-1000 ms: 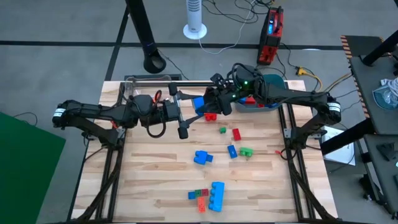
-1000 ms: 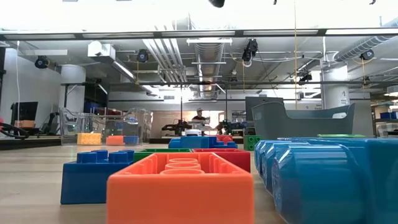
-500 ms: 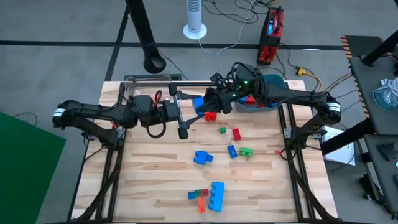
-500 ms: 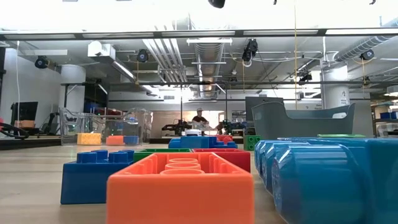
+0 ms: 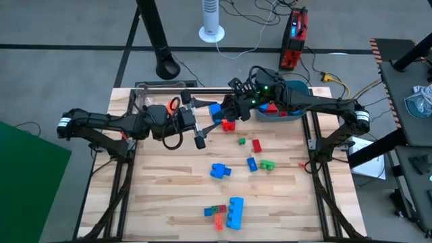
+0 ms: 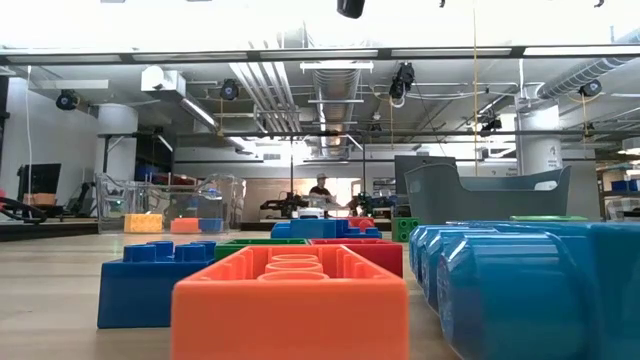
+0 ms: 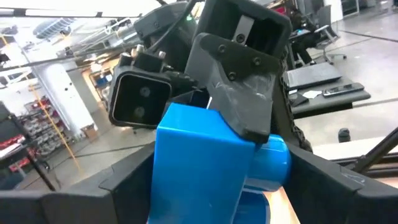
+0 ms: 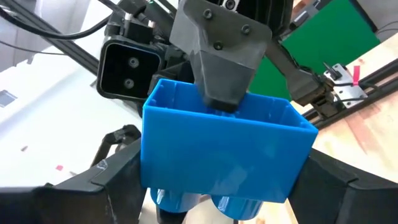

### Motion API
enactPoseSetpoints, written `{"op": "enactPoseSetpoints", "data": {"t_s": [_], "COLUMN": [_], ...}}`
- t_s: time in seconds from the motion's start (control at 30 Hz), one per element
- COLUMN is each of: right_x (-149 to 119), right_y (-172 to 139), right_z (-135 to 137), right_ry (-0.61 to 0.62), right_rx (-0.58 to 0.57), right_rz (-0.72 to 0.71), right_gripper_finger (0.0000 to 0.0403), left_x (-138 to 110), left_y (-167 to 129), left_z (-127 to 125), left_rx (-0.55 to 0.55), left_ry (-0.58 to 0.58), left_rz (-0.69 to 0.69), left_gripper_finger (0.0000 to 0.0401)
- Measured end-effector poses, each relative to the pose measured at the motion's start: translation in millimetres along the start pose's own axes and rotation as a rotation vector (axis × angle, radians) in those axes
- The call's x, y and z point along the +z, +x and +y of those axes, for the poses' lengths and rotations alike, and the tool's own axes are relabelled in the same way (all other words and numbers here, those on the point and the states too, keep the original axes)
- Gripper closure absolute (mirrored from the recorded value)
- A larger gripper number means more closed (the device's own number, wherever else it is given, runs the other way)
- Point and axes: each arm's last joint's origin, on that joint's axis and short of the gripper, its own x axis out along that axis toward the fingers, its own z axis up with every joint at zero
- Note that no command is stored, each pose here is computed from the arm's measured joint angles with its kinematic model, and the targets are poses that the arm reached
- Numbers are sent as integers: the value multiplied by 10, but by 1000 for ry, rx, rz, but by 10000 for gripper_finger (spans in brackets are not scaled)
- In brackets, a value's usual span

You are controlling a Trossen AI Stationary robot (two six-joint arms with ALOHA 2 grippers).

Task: Sort blocks by size
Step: Put the big blue game piece into the blue bin

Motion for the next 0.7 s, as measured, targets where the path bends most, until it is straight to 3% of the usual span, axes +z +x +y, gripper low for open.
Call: {"op": "enactPoseSetpoints", "data": {"t_s": [0.7], "right_x": [59], "right_y": [-99], "right_z": [-168], "right_ry": [41], "right_rx": [-75], "right_rz": [10], "right_gripper_finger": [106], "left_x": [-90], "left_y": [-5], "left_z": [0], "left_rx": [59], "left_ry": [-70], "left_rz": [105], "left_gripper_finger": [110]}}
